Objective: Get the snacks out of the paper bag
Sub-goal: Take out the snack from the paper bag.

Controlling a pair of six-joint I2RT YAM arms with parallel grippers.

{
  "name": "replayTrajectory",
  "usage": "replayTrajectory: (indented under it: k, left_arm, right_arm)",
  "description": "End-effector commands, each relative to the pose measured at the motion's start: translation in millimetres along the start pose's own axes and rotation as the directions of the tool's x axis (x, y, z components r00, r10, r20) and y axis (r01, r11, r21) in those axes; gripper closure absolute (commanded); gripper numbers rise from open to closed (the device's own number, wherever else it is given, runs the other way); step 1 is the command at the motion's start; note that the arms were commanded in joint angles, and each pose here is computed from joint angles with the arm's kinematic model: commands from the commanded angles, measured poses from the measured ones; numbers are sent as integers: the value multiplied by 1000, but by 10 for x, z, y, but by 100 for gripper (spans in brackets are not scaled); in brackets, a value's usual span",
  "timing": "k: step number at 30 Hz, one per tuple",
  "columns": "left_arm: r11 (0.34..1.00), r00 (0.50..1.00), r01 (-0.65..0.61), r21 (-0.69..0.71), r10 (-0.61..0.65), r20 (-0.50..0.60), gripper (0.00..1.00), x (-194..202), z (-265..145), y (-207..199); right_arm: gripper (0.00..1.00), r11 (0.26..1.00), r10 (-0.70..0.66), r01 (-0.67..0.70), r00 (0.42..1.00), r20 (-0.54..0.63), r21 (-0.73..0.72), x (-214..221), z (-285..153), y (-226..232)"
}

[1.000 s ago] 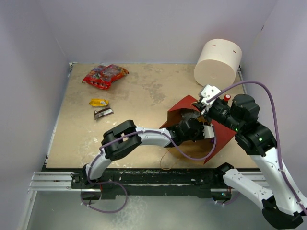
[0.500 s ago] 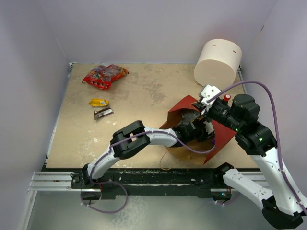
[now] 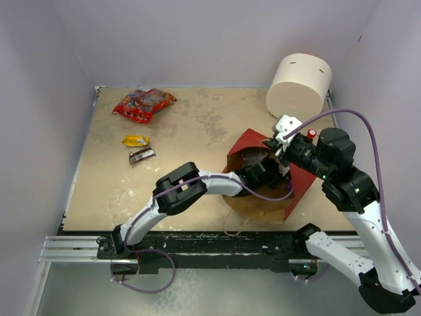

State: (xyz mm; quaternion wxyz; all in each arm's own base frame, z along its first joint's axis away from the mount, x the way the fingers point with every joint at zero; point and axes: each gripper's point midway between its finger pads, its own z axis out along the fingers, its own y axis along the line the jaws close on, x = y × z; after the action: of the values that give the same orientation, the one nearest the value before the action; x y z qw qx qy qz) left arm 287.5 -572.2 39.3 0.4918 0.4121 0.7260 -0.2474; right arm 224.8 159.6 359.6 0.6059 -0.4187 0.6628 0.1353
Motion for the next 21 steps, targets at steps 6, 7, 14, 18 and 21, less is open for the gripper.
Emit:
replayTrajectory:
  k: [6,7,14,18,21]
  left_arm:
    - [989,990,59,137,-76,118,100,-696,-574,-128]
    - [985,990,65,159,-83,113,100,-698,-637,-162]
    - [954,991,85,288,-110,71,100,-735,-1107,-429]
    - [944,992,116,309,-128,18,100,-655,-1364,-500]
    - [939,991,132,318,-135,-13,100,-674,-1629,-539]
  right_arm:
    - [100,995,-18,7,994,108,104,-323,-108,-202]
    - [100,994,-13,0,994,112,113,-329,-107,-215]
    - [100,981,20,-41,994,111,190,-289,-93,-344]
    - [100,974,29,-50,995,100,221,-245,-85,-394]
    - [100,972,23,-45,995,99,232,-209,-98,-398]
